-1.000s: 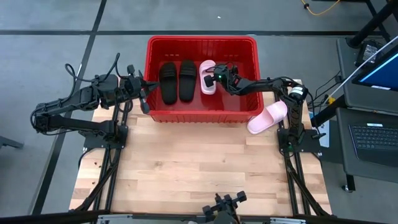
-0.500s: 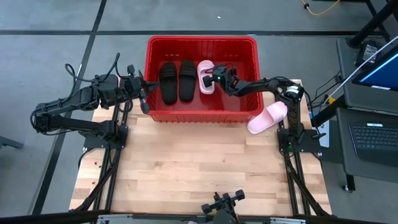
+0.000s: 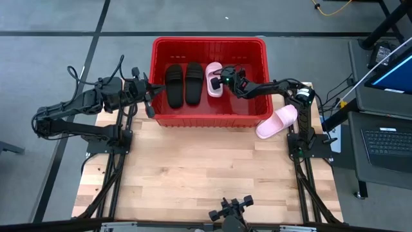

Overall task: Pick and place slides into bin
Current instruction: Put the pink slide into the red bin

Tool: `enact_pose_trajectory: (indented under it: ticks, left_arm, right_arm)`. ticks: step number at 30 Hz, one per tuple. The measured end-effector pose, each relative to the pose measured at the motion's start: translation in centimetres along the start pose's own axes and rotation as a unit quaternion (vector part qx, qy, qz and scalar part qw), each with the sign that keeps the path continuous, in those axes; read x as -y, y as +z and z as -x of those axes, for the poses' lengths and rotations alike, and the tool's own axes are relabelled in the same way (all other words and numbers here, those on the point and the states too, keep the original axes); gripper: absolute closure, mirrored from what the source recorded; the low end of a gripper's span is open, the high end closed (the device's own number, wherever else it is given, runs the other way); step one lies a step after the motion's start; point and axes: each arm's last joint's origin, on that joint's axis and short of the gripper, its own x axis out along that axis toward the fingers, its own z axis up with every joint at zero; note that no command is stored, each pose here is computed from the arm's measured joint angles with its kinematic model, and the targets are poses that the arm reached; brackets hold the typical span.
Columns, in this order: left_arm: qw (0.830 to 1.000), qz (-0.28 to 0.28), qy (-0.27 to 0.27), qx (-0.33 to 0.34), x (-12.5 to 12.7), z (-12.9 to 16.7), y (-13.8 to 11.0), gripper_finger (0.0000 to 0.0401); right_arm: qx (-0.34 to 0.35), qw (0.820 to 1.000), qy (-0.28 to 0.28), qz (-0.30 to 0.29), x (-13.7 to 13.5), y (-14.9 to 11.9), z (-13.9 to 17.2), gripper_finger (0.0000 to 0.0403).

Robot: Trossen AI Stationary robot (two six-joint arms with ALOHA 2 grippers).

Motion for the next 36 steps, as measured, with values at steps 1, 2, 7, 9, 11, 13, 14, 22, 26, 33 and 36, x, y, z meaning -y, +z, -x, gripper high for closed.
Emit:
enact_pose_trajectory:
  ticks: [1, 2, 7, 9, 11, 13, 14, 22, 26, 33, 36]
  left_arm:
    - [1.0, 0.0, 0.0, 0.0, 0.0, 0.0, 0.01, 0.0395]
    - [1.0, 0.0, 0.0, 0.0, 0.0, 0.0, 0.0, 0.0395]
    - [1.0, 0.008, 0.0, 0.0, 0.0, 0.0, 0.0, 0.0395]
    - [1.0, 0.013, 0.0, 0.0, 0.0, 0.0, 0.0, 0.0395]
    - [1.0, 0.013, 0.0, 0.0, 0.0, 0.0, 0.0, 0.0395]
    - [1.0, 0.013, 0.0, 0.0, 0.0, 0.01, 0.01, 0.0395]
    - [1.0, 0.013, 0.0, 0.0, 0.0, 0.01, 0.01, 0.0395]
    - [1.0, 0.012, 0.0, 0.0, 0.0, 0.0, 0.0, 0.0395]
    - [1.0, 0.012, 0.0, 0.0, 0.0, 0.0, 0.01, 0.0395]
    - [1.0, 0.012, 0.0, 0.0, 0.0, 0.0, 0.0, 0.0395]
    - [1.0, 0.012, 0.0, 0.0, 0.0, -0.01, 0.0, 0.0395]
  right_arm:
    - [-0.001, 1.0, 0.005, 0.0, -0.02, 0.0, -0.01, 0.0383]
    - [-0.001, 1.0, 0.008, 0.0, -0.03, -0.01, -0.01, 0.0385]
    - [-0.002, 1.0, 0.007, -0.002, 0.04, 0.01, -0.05, 0.0378]
    - [-0.001, 1.0, 0.006, -0.004, 0.18, 0.03, -0.13, 0.0364]
    - [-0.002, 1.0, 0.005, -0.009, 0.22, 0.04, -0.16, 0.0347]
    - [-0.002, 1.0, 0.005, -0.018, 0.24, 0.03, -0.17, 0.0333]
    - [-0.003, 1.0, 0.004, -0.021, 0.25, 0.02, -0.17, 0.0327]
    - [-0.004, 0.999, 0.016, -0.043, 0.17, 0.04, -0.17, 0.0314]
    - [-0.005, 0.999, 0.018, -0.042, 0.15, 0.01, -0.17, 0.0315]
    - [-0.005, 1.0, 0.016, -0.024, 0.36, 0.05, -0.29, 0.0302]
    - [-0.006, 1.0, 0.025, -0.017, 0.29, 0.04, -0.28, 0.0289]
